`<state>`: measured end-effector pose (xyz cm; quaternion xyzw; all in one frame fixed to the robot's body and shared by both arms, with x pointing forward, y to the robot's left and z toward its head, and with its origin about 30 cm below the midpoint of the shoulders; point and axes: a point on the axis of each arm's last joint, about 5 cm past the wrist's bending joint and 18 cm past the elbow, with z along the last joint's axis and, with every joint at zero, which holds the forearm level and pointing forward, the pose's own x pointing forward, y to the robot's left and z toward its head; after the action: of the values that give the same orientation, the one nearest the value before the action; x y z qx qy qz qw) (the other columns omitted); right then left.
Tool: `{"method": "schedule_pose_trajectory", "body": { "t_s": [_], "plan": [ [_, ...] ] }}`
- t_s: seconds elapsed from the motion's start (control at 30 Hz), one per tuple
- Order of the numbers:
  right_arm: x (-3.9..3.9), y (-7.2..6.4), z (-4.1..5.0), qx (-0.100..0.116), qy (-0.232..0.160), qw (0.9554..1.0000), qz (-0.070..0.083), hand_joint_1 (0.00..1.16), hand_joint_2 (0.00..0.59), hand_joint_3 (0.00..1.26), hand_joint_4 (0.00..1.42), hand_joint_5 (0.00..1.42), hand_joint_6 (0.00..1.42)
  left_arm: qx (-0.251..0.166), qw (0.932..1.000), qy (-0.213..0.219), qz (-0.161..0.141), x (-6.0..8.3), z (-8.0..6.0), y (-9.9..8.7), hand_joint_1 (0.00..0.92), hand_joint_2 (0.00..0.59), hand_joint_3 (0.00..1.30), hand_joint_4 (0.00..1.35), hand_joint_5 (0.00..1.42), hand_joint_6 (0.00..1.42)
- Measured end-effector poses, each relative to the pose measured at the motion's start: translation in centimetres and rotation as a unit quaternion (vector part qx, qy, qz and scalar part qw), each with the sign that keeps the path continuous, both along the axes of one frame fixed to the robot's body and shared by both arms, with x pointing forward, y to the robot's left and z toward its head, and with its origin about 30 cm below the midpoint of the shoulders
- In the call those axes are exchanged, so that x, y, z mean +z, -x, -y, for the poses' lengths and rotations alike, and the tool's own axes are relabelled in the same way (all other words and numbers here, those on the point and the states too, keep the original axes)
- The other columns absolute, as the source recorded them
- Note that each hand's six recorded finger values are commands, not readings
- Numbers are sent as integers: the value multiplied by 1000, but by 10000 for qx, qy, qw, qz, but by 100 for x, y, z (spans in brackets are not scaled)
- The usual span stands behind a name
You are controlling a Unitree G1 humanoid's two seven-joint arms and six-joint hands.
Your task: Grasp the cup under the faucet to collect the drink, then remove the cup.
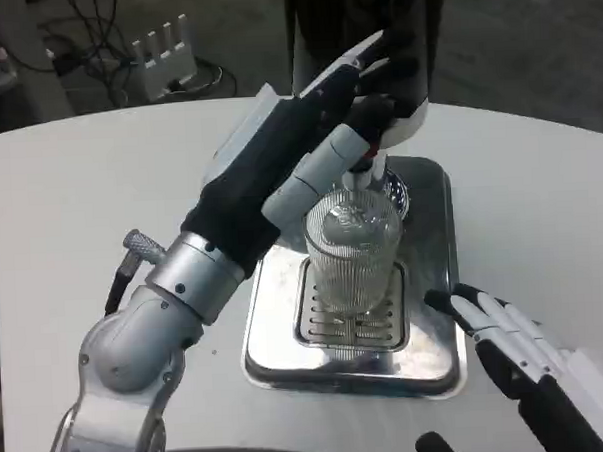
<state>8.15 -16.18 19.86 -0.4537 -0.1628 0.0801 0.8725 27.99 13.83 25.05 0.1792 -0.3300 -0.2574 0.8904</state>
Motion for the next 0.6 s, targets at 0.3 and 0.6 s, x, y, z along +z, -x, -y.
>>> {"method": "schedule_pose_trajectory", "body": {
  "t_s": [0.3,0.6],
  "plan": [
    [-2,3,0,-9,-6,10000,-5,633,444,81,1,0,0,135,9980,-546,299,46,-30,18,0,71,110,112,234,196],
    [-1,3,2,-3,-7,10000,-1,634,444,83,4,0,0,395,9905,-1109,713,75,-41,47,0,77,99,110,224,180]
  ]
}}
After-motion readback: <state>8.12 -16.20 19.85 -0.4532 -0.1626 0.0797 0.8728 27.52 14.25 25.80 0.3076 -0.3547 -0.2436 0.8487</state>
